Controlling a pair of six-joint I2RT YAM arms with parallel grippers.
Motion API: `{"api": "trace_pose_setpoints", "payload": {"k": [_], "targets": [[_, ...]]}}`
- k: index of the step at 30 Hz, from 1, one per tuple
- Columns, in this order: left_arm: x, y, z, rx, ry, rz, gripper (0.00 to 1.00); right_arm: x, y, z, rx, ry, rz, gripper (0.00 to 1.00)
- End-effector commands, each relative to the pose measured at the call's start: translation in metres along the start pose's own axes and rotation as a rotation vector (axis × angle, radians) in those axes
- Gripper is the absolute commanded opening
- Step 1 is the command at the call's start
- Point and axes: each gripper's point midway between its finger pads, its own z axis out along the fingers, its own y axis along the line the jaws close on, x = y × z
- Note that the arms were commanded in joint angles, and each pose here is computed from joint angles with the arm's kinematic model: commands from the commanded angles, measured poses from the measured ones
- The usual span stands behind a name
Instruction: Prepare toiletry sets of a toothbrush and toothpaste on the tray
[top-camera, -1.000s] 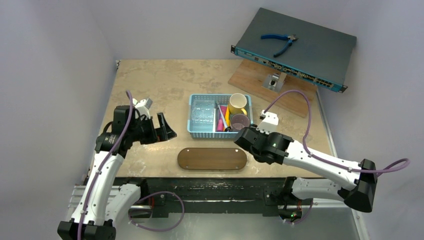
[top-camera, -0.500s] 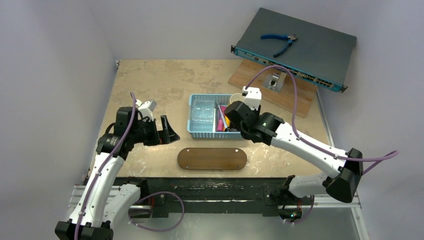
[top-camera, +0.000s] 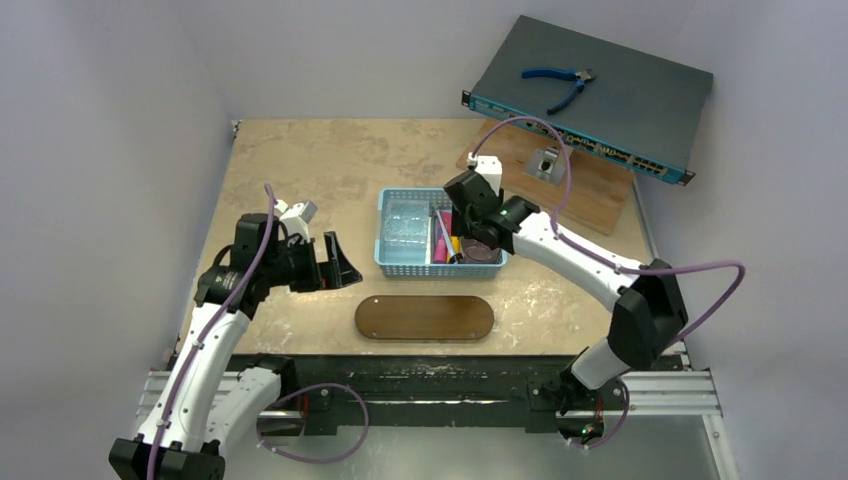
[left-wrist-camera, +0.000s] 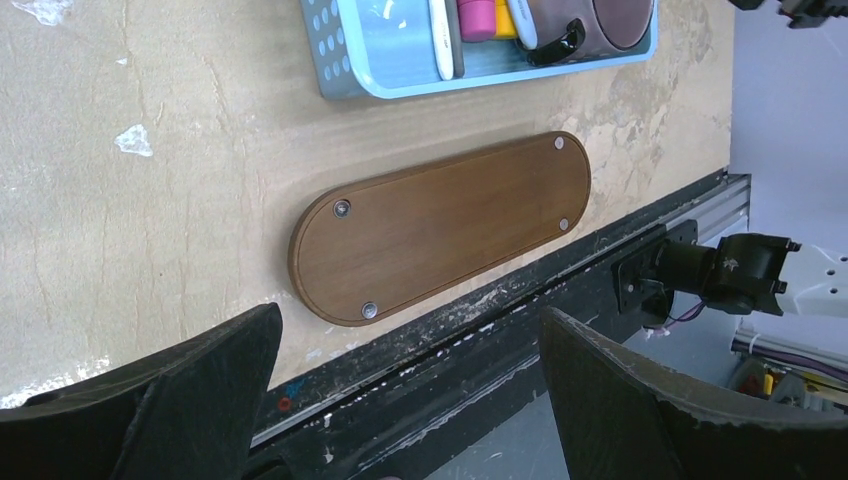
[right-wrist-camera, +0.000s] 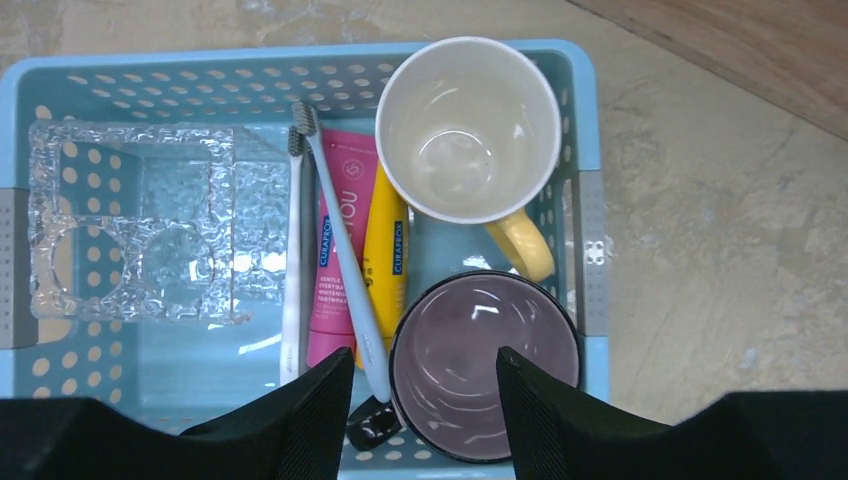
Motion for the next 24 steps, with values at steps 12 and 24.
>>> {"api": "trace_pose_setpoints", "payload": {"k": [12, 24], "targets": [[-0.003, -0.006, 0.001, 0.034, -0.009, 0.03, 1.0, 0.019, 0.015, 0.052, -0.015, 0.119, 0.039, 0.5], [-0.003, -0.006, 0.0, 0.036, -0.01, 0.031, 1.0, 0.042, 0.018, 0.068, -0.027, 0.183, 0.042, 0.39]]}}
